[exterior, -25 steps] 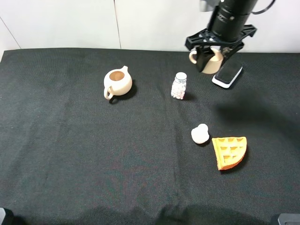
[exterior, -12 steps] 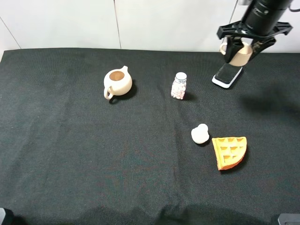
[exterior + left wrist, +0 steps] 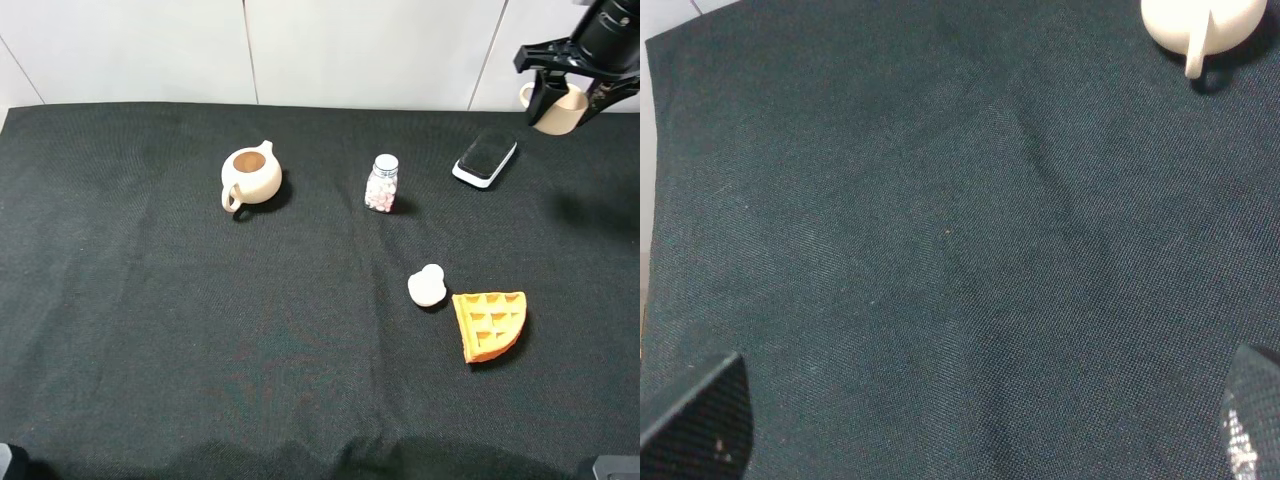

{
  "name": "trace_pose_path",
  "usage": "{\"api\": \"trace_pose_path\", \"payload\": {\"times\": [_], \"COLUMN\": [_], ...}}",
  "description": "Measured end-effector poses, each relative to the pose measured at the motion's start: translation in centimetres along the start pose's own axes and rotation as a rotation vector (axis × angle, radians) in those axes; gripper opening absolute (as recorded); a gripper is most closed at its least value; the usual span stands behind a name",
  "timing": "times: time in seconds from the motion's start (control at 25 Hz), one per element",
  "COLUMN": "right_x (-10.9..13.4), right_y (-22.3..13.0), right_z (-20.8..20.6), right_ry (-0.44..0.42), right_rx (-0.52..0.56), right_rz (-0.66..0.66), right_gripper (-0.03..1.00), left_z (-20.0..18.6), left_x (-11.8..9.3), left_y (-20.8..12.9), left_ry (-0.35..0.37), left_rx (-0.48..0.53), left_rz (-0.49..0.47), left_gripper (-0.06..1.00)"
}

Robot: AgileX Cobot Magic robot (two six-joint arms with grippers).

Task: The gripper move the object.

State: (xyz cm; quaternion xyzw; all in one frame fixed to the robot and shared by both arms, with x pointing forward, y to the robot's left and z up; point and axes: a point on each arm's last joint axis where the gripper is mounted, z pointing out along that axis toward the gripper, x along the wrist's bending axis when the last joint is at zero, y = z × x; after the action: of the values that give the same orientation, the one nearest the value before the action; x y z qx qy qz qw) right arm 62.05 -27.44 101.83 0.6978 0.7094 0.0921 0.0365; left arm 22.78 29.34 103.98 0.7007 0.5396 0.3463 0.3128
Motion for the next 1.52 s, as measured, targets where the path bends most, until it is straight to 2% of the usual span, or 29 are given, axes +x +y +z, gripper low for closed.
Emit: {"api": "trace_pose_path", "payload": {"times": [0.12,0.52,0.8,1.52], "right_x": [-1.6,-4.5,-5.0,-5.8], "right_y": [0.2,1.0,1.6,1.7], "right_z": [0.6,3.2,5.0,11.2], "right_ry": [-0.01,-0.024,-0.036,-0.066], "right_rx": [0.002,-0.004,-0.023,0.052], "right_rz": [0.04,0.111,0.11,0.095], "right_gripper": [0.41,0.41,0.41,0.41], "left_z": [0.0,0.0,0.0,0.0], "left_x": [0.0,0.0,0.0,0.0], "left_y": [0.0,0.0,0.0,0.0], "left_ry": [0.0,0.0,0.0,0.0], "left_rx": [0.0,0.0,0.0,0.0], "left_rz": [0.0,0.0,0.0,0.0], "left_gripper": [0.99,0.99,0.99,0.99]}}
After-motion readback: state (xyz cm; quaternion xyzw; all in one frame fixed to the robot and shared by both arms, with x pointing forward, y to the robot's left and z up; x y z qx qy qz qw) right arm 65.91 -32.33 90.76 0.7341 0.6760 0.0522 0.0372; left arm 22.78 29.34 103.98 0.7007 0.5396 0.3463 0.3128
